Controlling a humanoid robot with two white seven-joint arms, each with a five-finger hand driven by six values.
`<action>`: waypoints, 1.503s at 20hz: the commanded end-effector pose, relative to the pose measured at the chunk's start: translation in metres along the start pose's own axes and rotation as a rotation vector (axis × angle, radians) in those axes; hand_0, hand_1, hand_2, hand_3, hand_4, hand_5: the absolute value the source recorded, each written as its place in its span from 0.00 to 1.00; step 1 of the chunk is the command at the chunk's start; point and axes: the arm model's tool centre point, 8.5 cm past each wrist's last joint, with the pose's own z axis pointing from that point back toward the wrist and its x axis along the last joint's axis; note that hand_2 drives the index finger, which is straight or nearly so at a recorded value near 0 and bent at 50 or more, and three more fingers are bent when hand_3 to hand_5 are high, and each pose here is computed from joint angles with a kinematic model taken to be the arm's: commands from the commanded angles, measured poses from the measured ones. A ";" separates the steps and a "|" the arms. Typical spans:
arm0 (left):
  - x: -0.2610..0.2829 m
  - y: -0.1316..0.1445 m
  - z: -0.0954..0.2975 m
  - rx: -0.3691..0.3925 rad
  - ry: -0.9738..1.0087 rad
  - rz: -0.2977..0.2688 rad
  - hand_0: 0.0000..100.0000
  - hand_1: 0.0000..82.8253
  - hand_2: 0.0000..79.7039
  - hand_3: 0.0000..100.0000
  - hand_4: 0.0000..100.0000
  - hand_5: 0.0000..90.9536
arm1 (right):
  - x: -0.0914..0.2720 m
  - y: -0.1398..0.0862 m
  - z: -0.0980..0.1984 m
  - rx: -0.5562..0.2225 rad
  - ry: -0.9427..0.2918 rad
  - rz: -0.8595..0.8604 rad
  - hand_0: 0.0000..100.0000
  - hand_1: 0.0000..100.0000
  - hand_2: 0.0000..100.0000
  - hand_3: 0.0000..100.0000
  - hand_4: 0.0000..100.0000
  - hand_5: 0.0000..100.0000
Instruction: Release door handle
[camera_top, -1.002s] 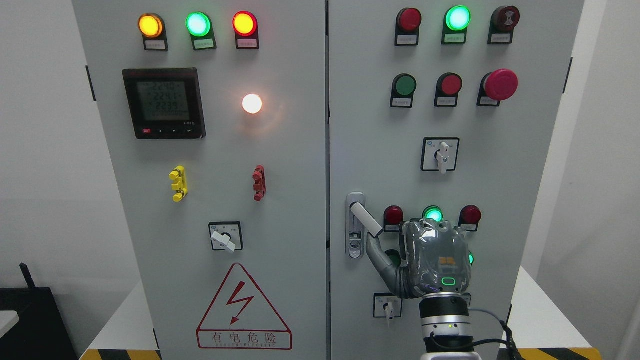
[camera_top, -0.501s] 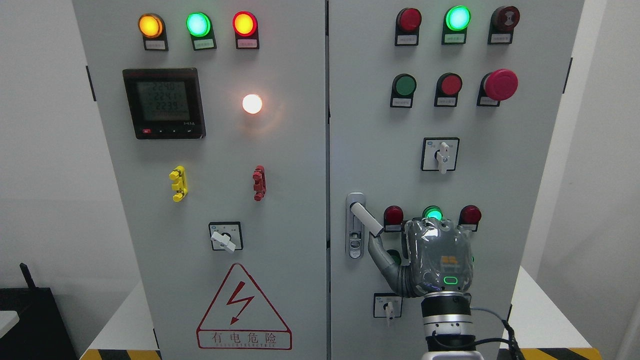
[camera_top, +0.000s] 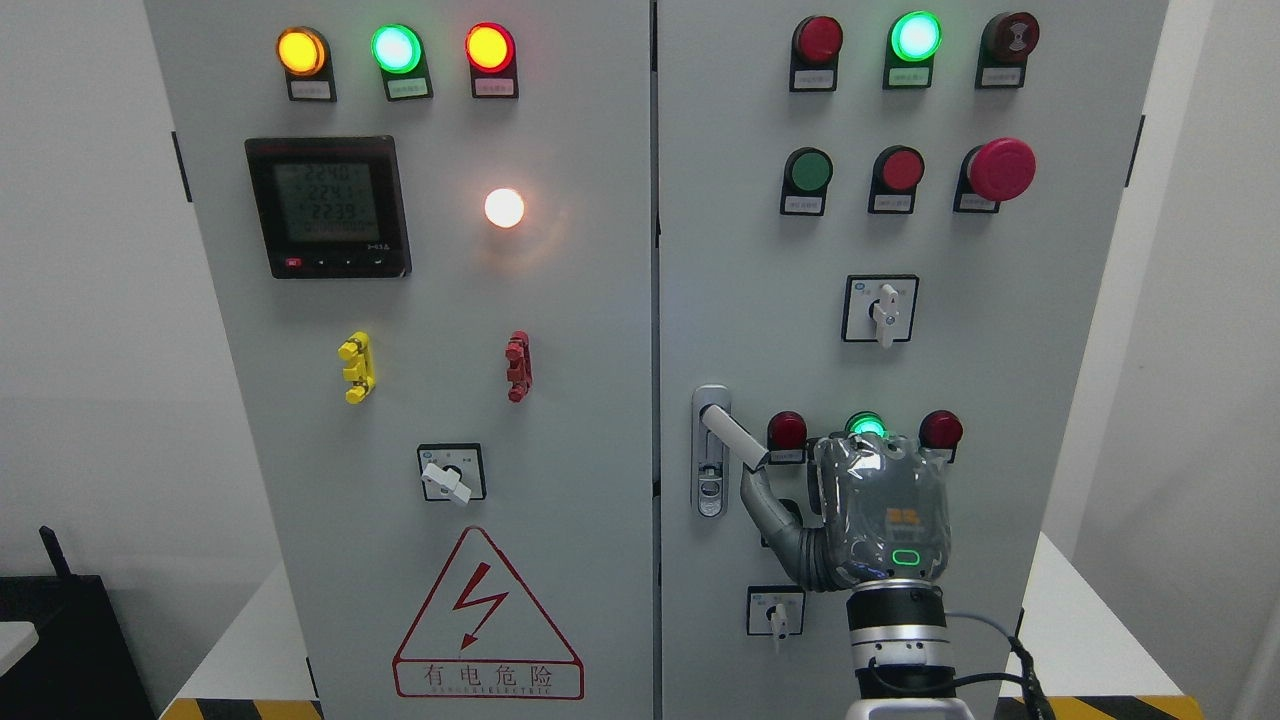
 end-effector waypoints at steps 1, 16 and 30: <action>-0.005 0.001 0.001 0.003 0.014 0.013 0.12 0.47 0.00 0.00 0.00 0.00 | -0.003 -0.003 -0.003 -0.009 0.007 0.003 0.41 0.12 1.00 1.00 1.00 0.98; -0.005 0.001 0.001 0.003 0.014 0.013 0.12 0.47 0.00 0.00 0.00 0.00 | -0.002 -0.004 -0.005 -0.014 0.006 -0.001 0.41 0.12 1.00 1.00 1.00 0.98; -0.006 0.001 0.001 0.003 0.015 0.013 0.12 0.47 0.00 0.00 0.00 0.00 | -0.001 -0.008 -0.008 -0.025 0.001 -0.002 0.41 0.12 1.00 1.00 1.00 0.98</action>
